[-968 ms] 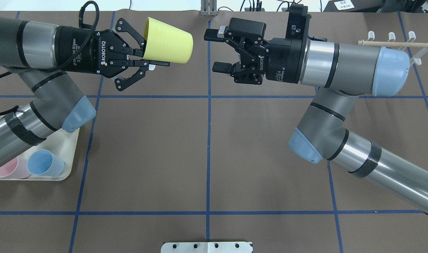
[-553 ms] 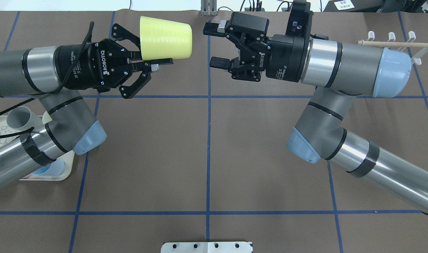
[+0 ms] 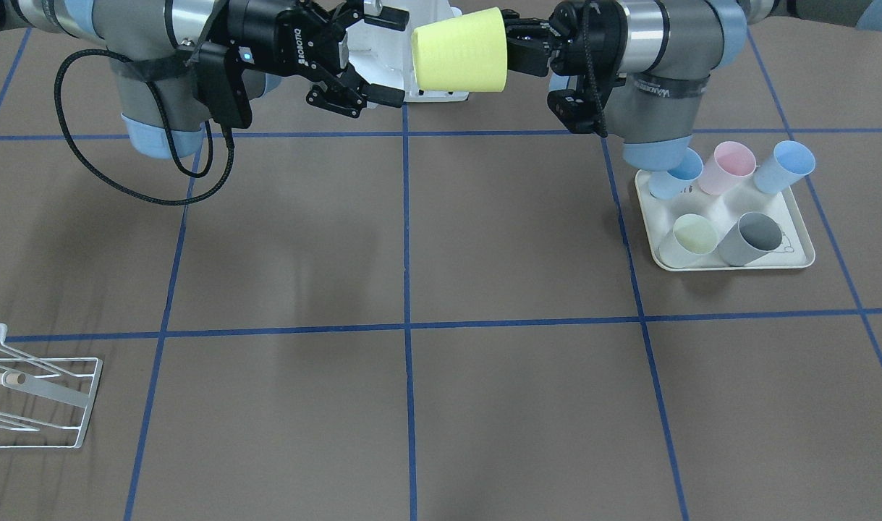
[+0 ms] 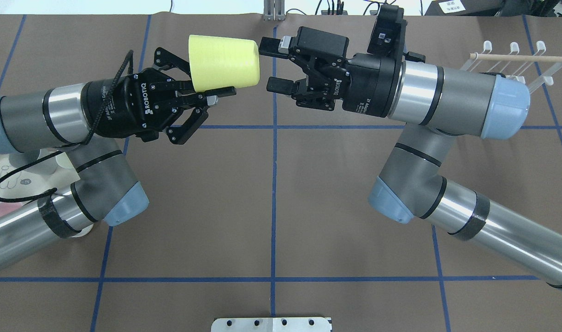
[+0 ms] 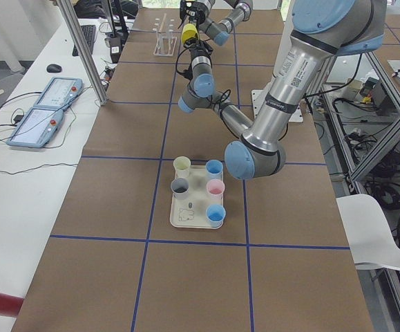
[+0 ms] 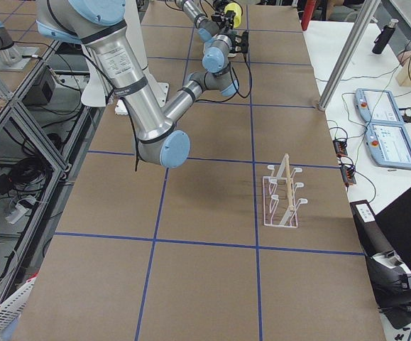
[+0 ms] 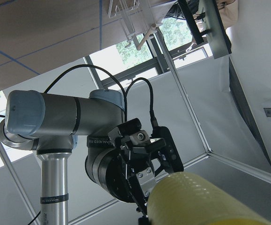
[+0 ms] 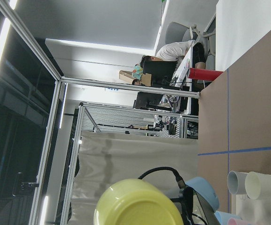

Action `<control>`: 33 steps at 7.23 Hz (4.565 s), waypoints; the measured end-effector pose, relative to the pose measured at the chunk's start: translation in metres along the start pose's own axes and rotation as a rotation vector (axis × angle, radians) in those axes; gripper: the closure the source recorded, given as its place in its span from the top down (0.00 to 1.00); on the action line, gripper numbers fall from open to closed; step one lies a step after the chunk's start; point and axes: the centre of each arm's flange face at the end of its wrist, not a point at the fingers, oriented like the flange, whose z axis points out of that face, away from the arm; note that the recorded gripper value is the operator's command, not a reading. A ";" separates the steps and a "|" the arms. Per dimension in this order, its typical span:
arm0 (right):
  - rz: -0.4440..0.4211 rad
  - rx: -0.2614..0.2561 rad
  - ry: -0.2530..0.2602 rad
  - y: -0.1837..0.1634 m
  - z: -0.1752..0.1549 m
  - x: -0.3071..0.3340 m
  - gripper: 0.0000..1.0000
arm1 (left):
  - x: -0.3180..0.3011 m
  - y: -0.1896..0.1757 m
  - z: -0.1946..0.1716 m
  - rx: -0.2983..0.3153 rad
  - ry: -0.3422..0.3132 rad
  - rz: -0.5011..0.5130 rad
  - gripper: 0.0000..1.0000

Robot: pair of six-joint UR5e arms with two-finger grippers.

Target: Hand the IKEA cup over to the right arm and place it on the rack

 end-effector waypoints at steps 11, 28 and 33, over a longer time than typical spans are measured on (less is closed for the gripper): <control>-0.070 -0.032 0.001 0.016 0.007 0.007 0.22 | -0.026 -0.011 0.012 -0.004 -0.031 -0.042 1.00; -0.433 -0.092 1.295 -0.222 -0.306 0.065 0.10 | 0.017 -0.097 -0.082 0.340 -0.073 0.592 1.00; -0.419 -0.210 1.431 -0.227 -0.317 0.089 0.10 | 0.017 -0.101 -0.079 0.342 -0.073 0.589 1.00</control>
